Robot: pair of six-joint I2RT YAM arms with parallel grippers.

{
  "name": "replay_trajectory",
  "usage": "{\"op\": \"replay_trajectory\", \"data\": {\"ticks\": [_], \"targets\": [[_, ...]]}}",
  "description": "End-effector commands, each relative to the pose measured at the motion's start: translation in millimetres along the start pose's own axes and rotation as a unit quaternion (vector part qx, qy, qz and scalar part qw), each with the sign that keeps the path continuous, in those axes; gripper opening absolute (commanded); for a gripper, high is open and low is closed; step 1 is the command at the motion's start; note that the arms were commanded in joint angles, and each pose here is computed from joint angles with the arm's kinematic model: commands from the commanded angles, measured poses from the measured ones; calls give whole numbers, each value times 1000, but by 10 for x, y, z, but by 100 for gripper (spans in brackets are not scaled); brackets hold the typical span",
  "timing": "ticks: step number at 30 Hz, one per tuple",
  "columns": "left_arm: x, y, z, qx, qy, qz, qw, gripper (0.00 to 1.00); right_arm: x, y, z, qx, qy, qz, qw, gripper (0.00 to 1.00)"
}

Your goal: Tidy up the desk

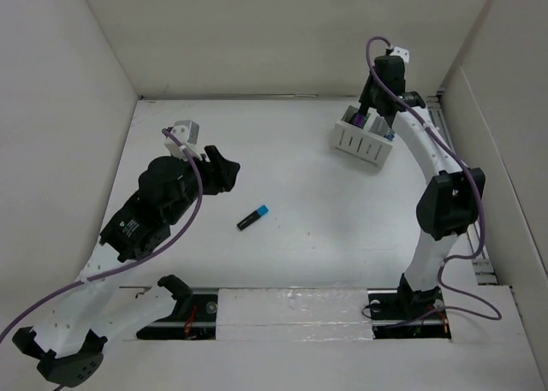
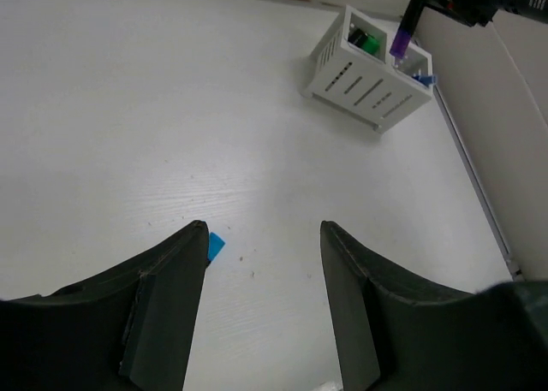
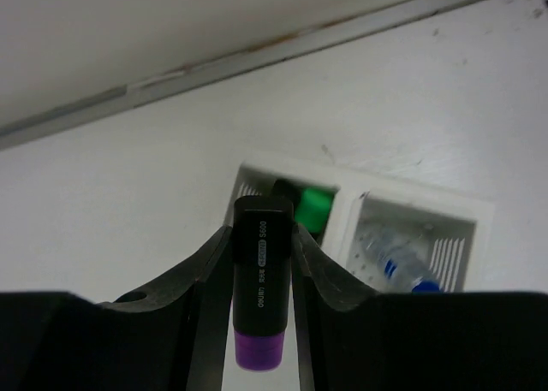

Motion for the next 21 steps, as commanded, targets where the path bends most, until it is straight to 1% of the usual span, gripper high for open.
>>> {"op": "replay_trajectory", "data": {"ticks": [1,2,4,5,11,16,19,20,21], "targets": [[-302,112,-63,-25,21,-61,998,51,-325,-266,-107,-17,-7,-74,997,4],[-405,157,-67,-40,25,-83,995,51,-403,-292,-121,-20,-6,-87,996,4],[-465,188,-51,-61,25,-93,994,51,-464,-374,-163,-13,0,-100,995,4],[-537,229,-44,-75,28,-110,991,52,-474,-445,-198,-10,2,-102,995,4],[-688,387,31,-137,32,-143,980,55,-400,-671,-149,-35,18,-117,992,5],[-745,516,57,-152,49,-158,974,56,-210,-802,-114,-43,33,-117,992,5],[-767,594,72,-155,62,-170,971,57,-143,-782,-58,-42,37,-126,990,5],[-781,621,78,-157,65,-175,970,57,-14,-788,-56,-34,43,-112,992,6],[-784,661,89,-158,68,-179,969,57,-27,-799,-54,-35,40,-128,990,8]]}}
Point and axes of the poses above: each gripper's point midway between its finger pads, its own y axis back along the fingers, its own z axis along the line the jaws close on, x = y × z, the point moved 10 cm from there along y, back along the fingers, and after that the axes turned 1 degree about y, right-handed, at the moved point
